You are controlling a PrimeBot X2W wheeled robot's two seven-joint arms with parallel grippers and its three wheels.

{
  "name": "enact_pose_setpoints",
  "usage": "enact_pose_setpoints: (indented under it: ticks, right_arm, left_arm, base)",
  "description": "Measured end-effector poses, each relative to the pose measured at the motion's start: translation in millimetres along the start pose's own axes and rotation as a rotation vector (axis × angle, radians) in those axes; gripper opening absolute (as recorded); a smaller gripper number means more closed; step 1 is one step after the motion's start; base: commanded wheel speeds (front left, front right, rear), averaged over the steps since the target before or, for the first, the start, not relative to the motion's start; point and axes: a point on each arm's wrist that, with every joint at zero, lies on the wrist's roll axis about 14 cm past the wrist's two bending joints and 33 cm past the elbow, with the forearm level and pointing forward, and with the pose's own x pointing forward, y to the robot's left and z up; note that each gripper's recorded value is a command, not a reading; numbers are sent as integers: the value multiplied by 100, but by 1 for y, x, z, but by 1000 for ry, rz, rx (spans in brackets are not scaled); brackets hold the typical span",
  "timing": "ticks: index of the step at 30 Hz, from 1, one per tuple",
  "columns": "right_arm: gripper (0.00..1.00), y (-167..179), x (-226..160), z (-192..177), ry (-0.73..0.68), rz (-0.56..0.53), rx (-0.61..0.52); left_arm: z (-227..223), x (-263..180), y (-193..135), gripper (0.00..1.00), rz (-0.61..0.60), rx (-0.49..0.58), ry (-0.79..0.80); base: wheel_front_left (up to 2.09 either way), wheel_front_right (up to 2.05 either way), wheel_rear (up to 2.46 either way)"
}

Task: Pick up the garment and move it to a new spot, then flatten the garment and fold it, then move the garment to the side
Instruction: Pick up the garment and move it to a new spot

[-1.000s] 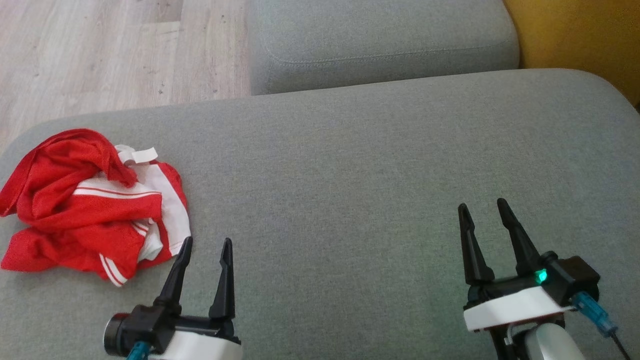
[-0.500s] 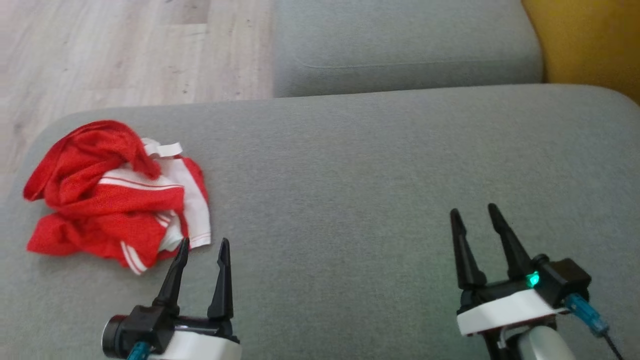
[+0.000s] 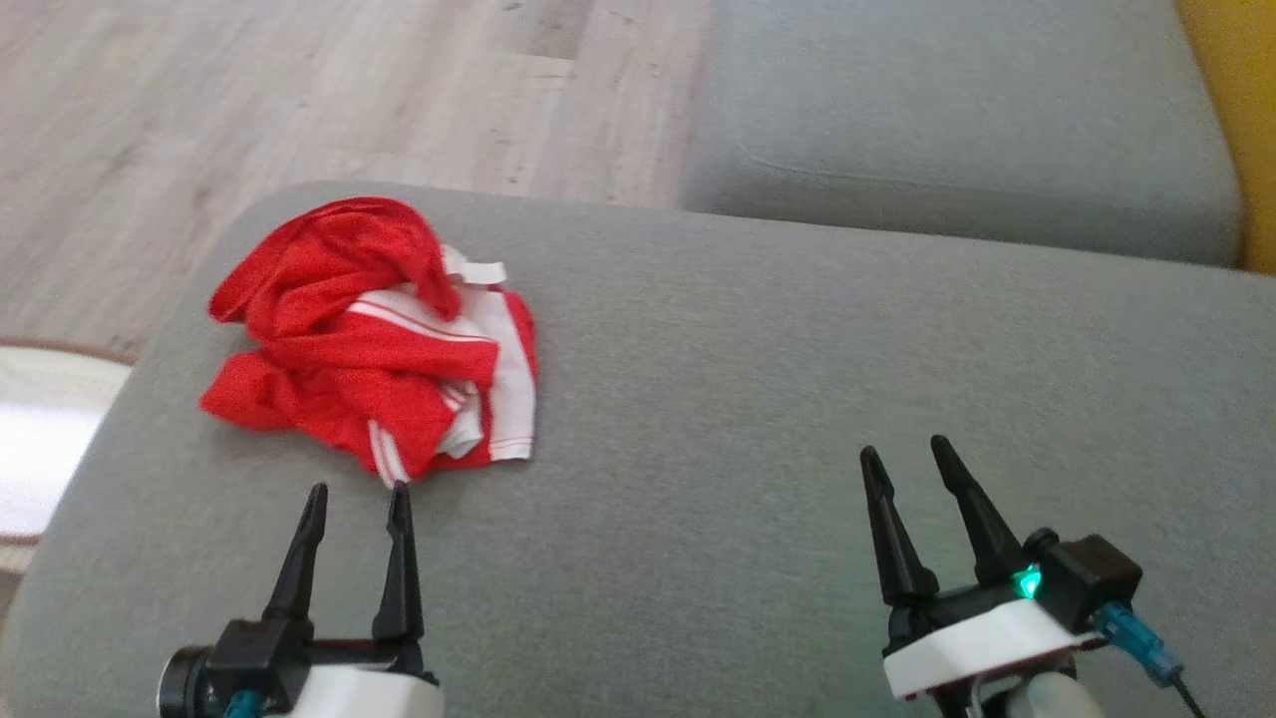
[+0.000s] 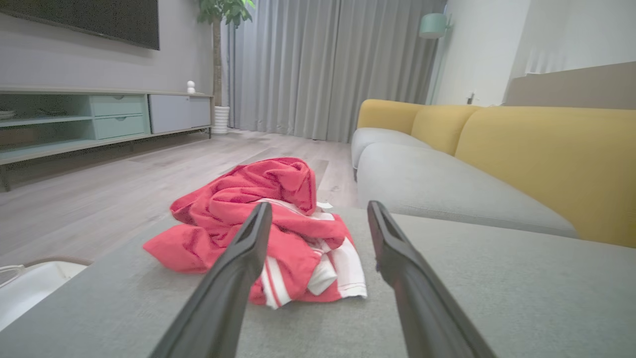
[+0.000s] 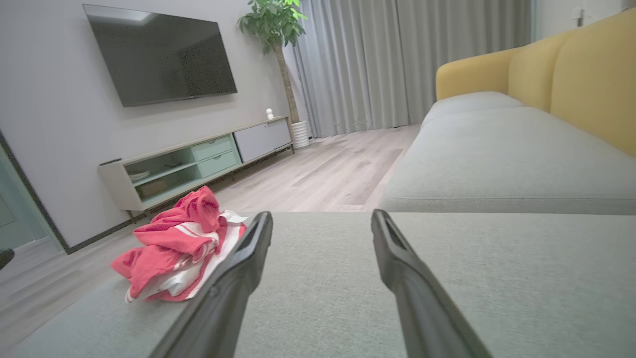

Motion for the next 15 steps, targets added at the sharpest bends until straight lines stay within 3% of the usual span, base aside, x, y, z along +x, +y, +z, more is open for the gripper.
enact_pose_setpoints:
  ticks: [8, 15]
  right_arm:
    - [100, 33, 10, -9, 30, 107, 18]
    - [100, 42, 14, -14, 45, 135, 32]
  left_arm:
    - [-1, -26, 37, 100, 117, 18, 1]
    - [1, -31, 47, 100, 152, 21, -3]
  base:
    - [0, 0, 0]
    - [0, 0, 0]
